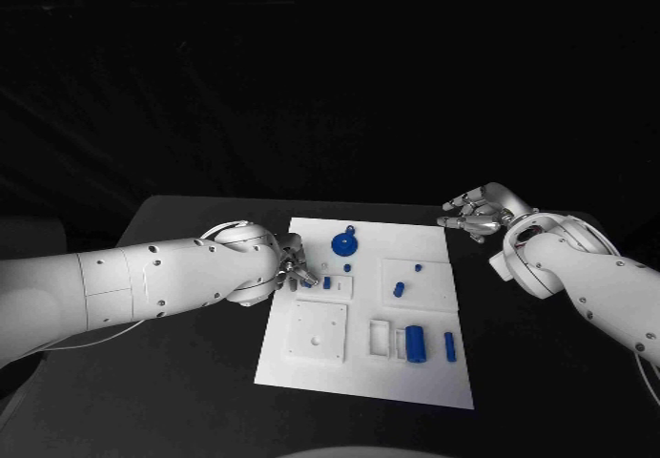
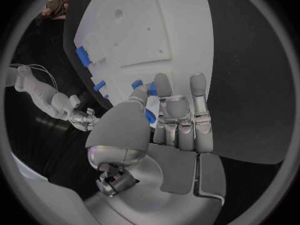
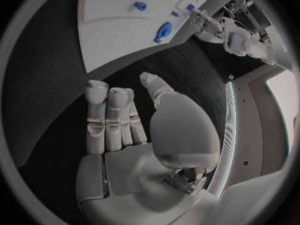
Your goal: Assemble the parts on the task board
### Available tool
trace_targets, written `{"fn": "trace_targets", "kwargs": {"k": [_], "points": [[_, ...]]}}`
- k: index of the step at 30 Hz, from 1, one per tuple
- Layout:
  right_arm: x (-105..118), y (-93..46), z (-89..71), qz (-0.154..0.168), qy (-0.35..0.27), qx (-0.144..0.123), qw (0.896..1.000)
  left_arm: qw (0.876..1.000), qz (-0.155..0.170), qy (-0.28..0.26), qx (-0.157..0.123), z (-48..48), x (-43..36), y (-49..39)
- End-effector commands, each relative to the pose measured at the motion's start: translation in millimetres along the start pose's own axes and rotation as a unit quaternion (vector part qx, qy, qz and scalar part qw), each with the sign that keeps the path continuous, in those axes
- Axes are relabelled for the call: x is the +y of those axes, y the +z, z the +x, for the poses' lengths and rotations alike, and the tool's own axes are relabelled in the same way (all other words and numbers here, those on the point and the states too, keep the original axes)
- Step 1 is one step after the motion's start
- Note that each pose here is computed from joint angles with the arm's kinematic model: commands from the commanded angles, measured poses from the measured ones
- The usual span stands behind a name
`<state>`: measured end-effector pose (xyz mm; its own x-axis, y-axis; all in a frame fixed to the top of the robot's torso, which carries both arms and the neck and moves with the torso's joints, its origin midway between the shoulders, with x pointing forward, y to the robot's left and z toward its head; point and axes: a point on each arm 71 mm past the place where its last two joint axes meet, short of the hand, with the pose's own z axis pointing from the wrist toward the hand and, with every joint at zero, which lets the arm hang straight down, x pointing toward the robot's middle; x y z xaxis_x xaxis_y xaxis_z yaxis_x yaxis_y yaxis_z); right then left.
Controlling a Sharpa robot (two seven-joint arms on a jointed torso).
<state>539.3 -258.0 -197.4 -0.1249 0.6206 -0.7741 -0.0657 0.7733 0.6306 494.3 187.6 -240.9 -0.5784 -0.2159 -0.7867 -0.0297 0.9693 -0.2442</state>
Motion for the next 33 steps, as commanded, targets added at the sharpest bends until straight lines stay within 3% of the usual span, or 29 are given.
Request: {"fn": "trace_targets", "kwargs": {"k": [1, 33], "points": [[0.6, -0.2, 0.7, -0.004, -0.001, 0.004, 1.0, 1.0, -0.008, 0.006, 0.014, 8.8, 2.1, 1.4], [-0.6, -0.5, -0.4, -0.003, -0.001, 0.002, 1.0, 1.0, -0.011, 0.009, 0.01, 6.7, 2.3, 4.8]]}}
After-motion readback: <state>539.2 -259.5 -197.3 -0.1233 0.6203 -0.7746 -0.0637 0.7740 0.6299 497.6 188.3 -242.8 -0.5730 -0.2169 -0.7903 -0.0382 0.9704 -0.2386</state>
